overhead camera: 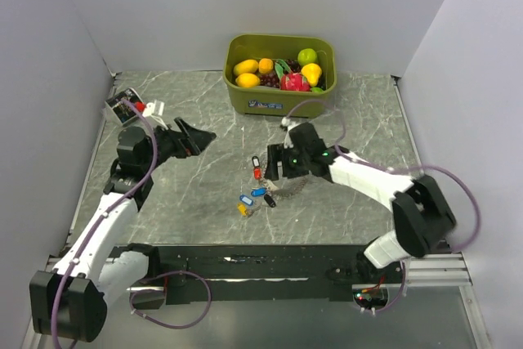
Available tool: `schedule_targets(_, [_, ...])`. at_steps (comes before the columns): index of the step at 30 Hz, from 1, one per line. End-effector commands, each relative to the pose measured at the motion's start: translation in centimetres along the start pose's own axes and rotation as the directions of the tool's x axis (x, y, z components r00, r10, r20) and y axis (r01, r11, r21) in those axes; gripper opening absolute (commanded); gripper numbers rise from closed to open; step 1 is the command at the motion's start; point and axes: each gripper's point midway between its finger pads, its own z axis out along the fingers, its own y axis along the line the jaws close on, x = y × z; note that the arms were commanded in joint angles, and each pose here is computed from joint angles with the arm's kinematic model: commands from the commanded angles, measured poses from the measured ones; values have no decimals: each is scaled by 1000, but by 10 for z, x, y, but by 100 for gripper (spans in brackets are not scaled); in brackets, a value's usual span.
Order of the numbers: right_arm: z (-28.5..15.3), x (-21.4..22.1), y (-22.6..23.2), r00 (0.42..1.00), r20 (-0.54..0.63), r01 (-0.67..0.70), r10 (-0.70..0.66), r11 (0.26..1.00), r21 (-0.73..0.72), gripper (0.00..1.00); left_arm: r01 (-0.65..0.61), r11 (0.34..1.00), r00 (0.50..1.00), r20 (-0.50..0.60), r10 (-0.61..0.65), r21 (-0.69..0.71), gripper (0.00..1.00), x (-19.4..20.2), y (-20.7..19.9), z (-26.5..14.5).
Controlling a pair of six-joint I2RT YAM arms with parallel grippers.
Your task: Put the keys on the keyring
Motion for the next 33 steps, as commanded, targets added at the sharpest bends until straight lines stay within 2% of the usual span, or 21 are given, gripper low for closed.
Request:
schedule_targets(1, [-46, -43, 6, 979, 202, 28, -32, 999, 24, 86, 3, 1000, 998, -69, -5, -20, 96, 26, -2, 10])
schedule_targets(2, [-55, -48, 4, 972, 231, 26, -32, 999, 28, 86, 14, 1000, 995, -96, -16, -28, 96, 36, 1, 15])
schedule_targets(7, [-62, -24, -29, 975, 223, -18, 5, 998, 54, 86, 43, 998, 973, -226, -54, -50, 96, 77, -3, 40])
schedule_targets(9, [-64, -12, -46, 976, 212, -65, 51, 996, 60, 86, 39, 996, 946, -317, -65, -86, 96, 107, 2, 51])
schedule_targets(16, [-66, 14, -80, 963, 196, -200, 184, 978, 65, 85, 40, 989, 869, -484, -104, -141, 98, 172, 7, 89])
schedule_targets(23, [-55, 27, -75, 956, 166, -247, 243, 969, 3, 85, 4, 979, 843, -526, -114, -206, 100, 200, 19, 108])
schedule_targets(29, [-47, 34, -70, 943, 152, -291, 295, 956, -47, 88, -4, 974, 833, -539, -122, -226, 90, 211, 29, 121])
schedule_targets(33, [-40, 42, -68, 934, 139, -323, 331, 943, -74, 88, 20, 972, 826, -544, -147, -233, 77, 220, 33, 126])
